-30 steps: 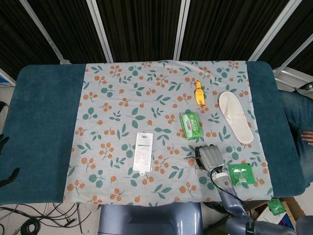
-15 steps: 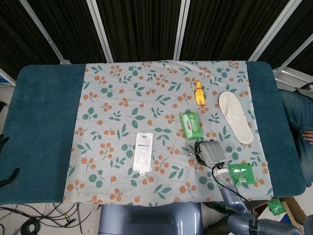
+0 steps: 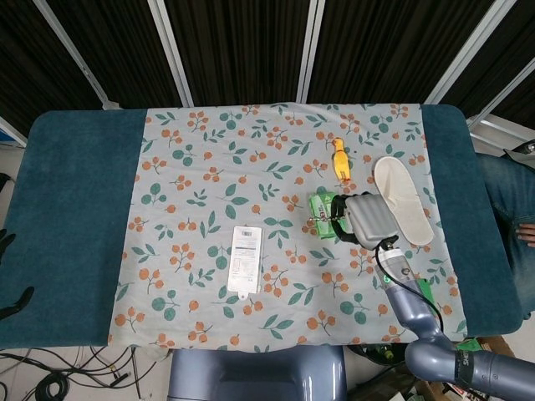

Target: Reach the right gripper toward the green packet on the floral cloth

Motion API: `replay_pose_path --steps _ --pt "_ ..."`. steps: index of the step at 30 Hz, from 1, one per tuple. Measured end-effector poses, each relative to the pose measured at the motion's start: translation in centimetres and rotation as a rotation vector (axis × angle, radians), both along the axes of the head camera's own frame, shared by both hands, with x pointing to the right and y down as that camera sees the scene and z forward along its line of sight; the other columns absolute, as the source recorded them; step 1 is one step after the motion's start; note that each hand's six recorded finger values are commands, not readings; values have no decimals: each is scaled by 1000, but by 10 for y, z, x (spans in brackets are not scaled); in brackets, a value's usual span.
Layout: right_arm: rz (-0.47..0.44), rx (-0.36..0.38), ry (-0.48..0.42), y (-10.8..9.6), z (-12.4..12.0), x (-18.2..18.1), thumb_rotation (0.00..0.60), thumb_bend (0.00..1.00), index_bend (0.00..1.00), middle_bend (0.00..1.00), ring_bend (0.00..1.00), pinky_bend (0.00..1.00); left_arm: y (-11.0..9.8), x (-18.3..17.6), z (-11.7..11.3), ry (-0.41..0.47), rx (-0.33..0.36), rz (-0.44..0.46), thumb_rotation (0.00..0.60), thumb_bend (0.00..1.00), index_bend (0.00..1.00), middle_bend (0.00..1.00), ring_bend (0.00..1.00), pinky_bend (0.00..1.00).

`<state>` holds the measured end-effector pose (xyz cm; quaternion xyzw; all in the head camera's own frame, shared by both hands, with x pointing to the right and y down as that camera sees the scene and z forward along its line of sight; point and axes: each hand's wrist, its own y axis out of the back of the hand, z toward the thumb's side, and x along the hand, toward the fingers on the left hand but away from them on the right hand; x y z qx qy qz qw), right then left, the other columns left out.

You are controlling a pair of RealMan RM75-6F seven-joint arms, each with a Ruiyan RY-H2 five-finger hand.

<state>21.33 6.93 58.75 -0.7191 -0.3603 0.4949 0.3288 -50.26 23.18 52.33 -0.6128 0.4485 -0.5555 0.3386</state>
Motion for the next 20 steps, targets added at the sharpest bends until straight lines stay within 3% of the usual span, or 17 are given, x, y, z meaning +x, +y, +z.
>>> replay_pose_path --steps 9,20 --pt "16 9 -106 -25 -62 -15 600 396 620 522 552 448 0 0 0 -2 -1 0 600 274 59 34 0 0" --pt "-13 30 -168 -23 -89 -25 600 397 619 522 552 448 0 0 0 -2 -2 -1 600 274 59 34 0 0"
